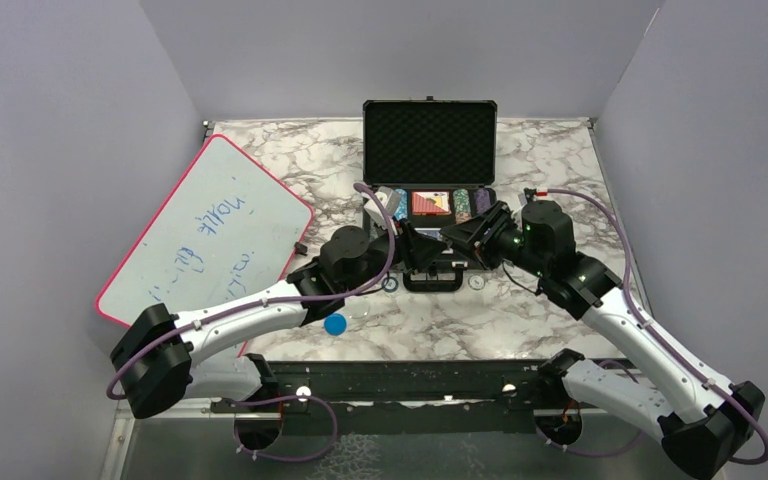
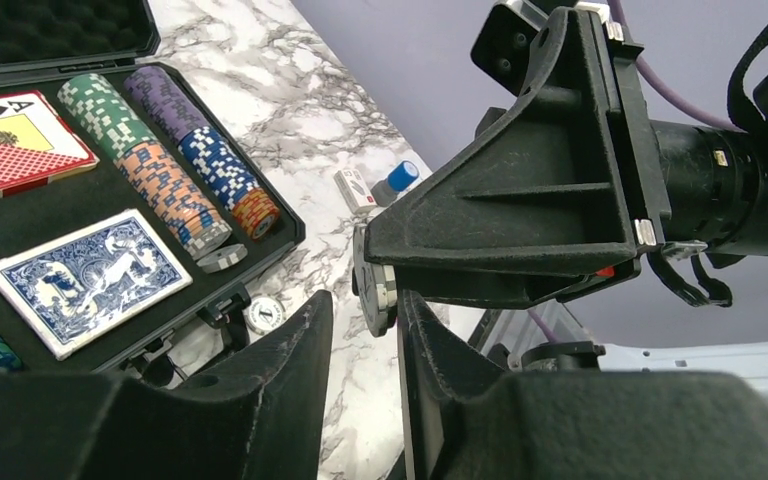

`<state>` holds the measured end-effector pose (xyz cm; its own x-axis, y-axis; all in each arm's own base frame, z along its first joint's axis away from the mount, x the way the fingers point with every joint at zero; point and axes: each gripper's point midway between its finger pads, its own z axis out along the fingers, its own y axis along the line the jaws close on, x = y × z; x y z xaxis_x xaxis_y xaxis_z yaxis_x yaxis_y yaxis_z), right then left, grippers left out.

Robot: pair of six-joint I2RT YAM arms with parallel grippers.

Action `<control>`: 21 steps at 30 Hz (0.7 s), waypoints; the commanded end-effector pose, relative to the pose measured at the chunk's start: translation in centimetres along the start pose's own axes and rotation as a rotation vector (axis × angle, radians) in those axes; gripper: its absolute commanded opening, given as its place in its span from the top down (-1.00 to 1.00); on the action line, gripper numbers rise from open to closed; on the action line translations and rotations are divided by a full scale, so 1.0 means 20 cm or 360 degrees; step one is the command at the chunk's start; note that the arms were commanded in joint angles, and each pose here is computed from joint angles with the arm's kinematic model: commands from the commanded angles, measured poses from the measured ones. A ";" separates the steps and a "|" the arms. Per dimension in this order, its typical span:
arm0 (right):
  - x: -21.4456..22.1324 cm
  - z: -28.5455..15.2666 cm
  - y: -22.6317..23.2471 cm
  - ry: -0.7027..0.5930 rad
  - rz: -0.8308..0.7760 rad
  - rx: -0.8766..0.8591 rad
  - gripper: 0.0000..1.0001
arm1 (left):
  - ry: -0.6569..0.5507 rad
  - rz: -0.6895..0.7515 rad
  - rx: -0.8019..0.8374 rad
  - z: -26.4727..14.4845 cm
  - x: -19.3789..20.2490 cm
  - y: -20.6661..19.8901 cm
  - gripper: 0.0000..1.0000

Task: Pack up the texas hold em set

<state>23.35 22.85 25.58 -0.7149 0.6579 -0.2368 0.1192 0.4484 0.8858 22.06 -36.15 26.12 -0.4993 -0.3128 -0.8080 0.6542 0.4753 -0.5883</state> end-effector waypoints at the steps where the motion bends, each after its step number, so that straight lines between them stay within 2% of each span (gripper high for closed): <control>1: 0.02 0.01 0.05 0.0041 -0.0023 -0.0076 0.25 | -0.0095 0.0064 0.0038 0.03 -0.10 -0.05 0.38; 3: 0.03 0.02 0.04 0.0047 -0.0031 -0.0074 0.25 | -0.0085 0.0076 0.0042 0.04 -0.09 -0.05 0.52; 6: 0.03 0.04 0.02 0.0054 -0.0036 -0.0058 0.23 | -0.0071 0.0144 0.0054 0.05 -0.09 -0.05 1.00; 8: 0.03 0.05 0.00 0.0064 -0.0046 -0.0017 0.12 | -0.0065 0.0219 0.0052 0.04 -0.08 -0.04 1.00; 13: -0.06 0.06 -0.06 -0.0067 -0.0169 0.0162 -0.47 | -0.0015 0.0559 0.0073 0.01 -0.03 0.02 1.00; 16: -0.18 0.05 -0.09 -0.0181 -0.0263 0.0316 -0.60 | 0.0097 0.0766 0.0136 -0.01 0.05 0.05 1.00; 21: -0.38 0.04 -0.18 -0.0334 -0.0323 0.0460 -0.64 | 0.0359 0.0989 0.0267 0.03 0.17 0.08 1.00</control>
<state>27.27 20.61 24.98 -0.6520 0.6453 -0.3981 0.1429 0.6203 0.7712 22.52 -35.89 23.47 -0.2204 -0.0042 -0.9754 0.8426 0.5029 -0.1926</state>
